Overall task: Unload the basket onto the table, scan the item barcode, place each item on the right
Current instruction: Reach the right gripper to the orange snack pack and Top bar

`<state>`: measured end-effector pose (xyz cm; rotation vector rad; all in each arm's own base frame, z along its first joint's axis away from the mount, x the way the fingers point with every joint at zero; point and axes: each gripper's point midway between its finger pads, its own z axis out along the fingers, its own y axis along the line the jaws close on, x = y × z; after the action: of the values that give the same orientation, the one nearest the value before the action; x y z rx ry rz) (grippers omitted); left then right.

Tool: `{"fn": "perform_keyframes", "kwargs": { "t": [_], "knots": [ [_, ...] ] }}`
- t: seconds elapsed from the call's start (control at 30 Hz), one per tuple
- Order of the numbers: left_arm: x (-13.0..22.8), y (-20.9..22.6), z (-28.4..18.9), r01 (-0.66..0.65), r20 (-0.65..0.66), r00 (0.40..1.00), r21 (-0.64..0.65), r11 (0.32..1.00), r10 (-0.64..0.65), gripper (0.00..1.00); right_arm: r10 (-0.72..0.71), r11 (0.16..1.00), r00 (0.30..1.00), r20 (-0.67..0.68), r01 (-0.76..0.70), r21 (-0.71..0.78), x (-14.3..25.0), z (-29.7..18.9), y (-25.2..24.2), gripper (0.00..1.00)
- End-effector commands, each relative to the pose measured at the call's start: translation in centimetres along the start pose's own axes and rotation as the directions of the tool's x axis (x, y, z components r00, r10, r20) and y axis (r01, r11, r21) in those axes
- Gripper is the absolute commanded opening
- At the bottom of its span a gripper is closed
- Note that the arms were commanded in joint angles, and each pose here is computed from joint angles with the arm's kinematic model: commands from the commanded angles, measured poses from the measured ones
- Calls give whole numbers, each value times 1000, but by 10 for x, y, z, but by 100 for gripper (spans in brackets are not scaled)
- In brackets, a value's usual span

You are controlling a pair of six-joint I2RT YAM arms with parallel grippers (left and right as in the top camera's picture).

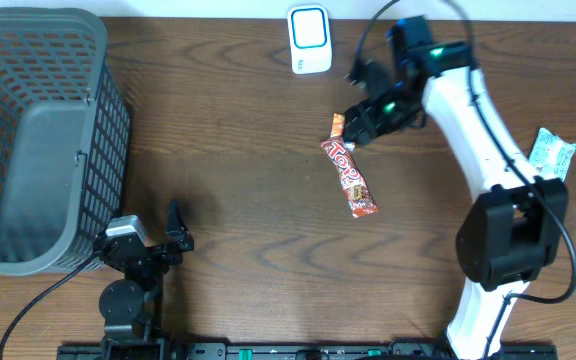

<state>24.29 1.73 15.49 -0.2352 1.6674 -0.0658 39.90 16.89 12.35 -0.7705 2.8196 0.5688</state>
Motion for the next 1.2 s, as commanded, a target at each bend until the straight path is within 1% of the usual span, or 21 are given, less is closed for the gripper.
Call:
{"fn": "perform_keyframes", "kwargs": {
  "t": [0.0, 0.13, 0.27, 0.33, 0.4, 0.43, 0.53, 0.63, 0.67, 0.77, 0.9, 1.03, 1.17],
  "knots": [
    [18, 4, 2, -17, -40, 999, -11, 1000, 17, 98, -74, 993, 997, -38, 70, -90, 10, 21, 36, 77],
    [18, 4, 2, -17, -40, 999, -10, 1000, 17, 98, -108, 992, 992, -66, 103, -72, 18, 43, 41, 76],
    [18, 4, 2, -17, -40, 999, -11, 1000, 17, 98, -100, 993, 993, -63, 96, -69, 21, 50, 36, 73],
    [18, 4, 2, -17, -40, 999, -11, 1000, 17, 98, -89, 995, 993, -72, 85, -60, 25, 51, 31, 71],
    [18, 4, 2, -17, -40, 999, -10, 1000, 17, 98, -75, 997, 993, -91, 74, -22, 30, 52, 20, 68],
    [18, 4, 2, -17, -40, 999, -11, 1000, 17, 98, -71, 997, 992, -99, 71, -5, 32, 52, 16, 68],
    [18, 4, 2, -17, -40, 999, -11, 1000, 17, 98, -71, 997, 993, -99, 71, 4, 35, 57, 11, 70],
    [18, 4, 2, -17, -40, 999, -10, 1000, 17, 98, -71, 997, 994, -89, 72, 7, 39, 69, 5, 77],
    [18, 4, 2, -17, -40, 999, -11, 1000, 17, 98, -71, 997, 994, -88, 72, 7, 42, 75, 3, 77],
    [18, 4, 2, -17, -40, 999, -11, 1000, 17, 98, -71, 997, 994, -78, 72, 12, 47, 86, -2, 76],
    [18, 4, 2, -17, -40, 999, -11, 1000, 17, 98, -72, 997, 996, -45, 73, 20, 44, 91, -9, 74],
    [18, 4, 2, -17, -40, 999, -10, 1000, 17, 98, -53, 998, 998, -24, 53, 27, 41, 88, -20, 67],
    [18, 4, 2, -17, -40, 999, -11, 1000, 17, 98, -36, 999, 999, -31, 37, 15, 45, 91, -28, 63]
  ]
}}
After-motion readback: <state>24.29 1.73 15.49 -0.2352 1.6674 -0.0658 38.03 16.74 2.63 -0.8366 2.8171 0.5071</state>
